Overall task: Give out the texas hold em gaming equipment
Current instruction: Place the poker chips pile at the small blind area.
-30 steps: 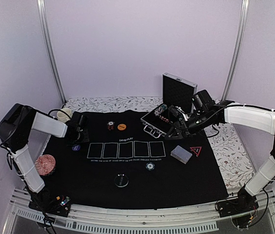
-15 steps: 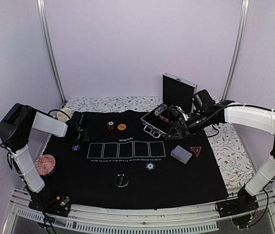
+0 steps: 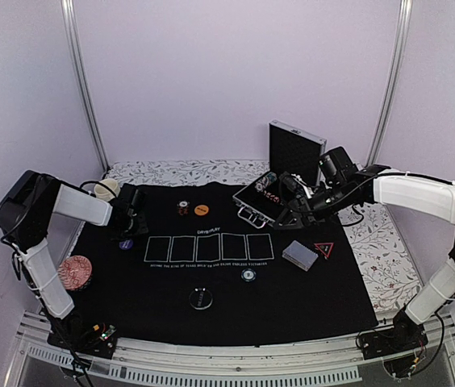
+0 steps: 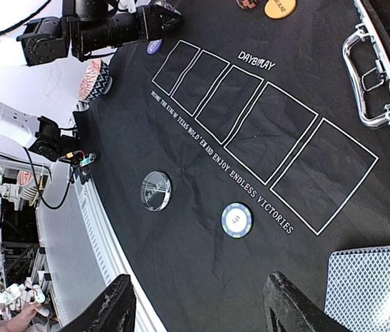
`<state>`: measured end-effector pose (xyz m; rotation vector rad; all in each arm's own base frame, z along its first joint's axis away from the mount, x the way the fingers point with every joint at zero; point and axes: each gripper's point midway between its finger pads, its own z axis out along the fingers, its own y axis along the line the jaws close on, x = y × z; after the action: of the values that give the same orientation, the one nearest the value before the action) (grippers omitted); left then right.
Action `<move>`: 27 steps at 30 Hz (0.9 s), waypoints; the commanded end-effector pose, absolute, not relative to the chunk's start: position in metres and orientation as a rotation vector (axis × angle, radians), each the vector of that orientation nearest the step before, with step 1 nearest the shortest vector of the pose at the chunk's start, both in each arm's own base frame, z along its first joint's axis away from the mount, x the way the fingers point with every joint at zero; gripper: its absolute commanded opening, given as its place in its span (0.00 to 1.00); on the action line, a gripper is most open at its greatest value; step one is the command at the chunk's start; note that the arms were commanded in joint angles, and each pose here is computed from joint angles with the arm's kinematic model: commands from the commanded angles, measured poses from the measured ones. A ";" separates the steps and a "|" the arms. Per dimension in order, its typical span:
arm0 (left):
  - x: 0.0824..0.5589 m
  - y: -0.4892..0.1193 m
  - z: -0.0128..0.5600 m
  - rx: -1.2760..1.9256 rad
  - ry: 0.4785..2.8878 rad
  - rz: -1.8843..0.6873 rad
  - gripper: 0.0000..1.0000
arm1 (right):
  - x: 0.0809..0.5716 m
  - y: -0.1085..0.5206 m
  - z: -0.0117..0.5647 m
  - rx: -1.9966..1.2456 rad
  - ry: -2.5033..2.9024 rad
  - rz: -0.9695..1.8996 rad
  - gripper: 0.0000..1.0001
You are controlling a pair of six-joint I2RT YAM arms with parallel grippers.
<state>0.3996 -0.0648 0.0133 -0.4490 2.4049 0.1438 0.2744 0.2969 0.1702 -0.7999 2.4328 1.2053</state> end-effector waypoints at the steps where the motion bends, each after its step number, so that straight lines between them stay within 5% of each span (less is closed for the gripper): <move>1: 0.398 -0.062 0.008 -0.475 2.422 0.169 0.30 | 0.278 0.295 0.192 -0.798 2.380 1.193 0.65; 27: 0.398 -0.063 0.007 -0.487 2.433 0.165 0.45 | 0.277 0.294 0.200 -0.804 2.363 1.175 0.65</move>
<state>0.3996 -0.0647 0.0128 -0.4736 2.4119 0.1456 0.2725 0.2946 0.1755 -0.7983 2.4286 1.1949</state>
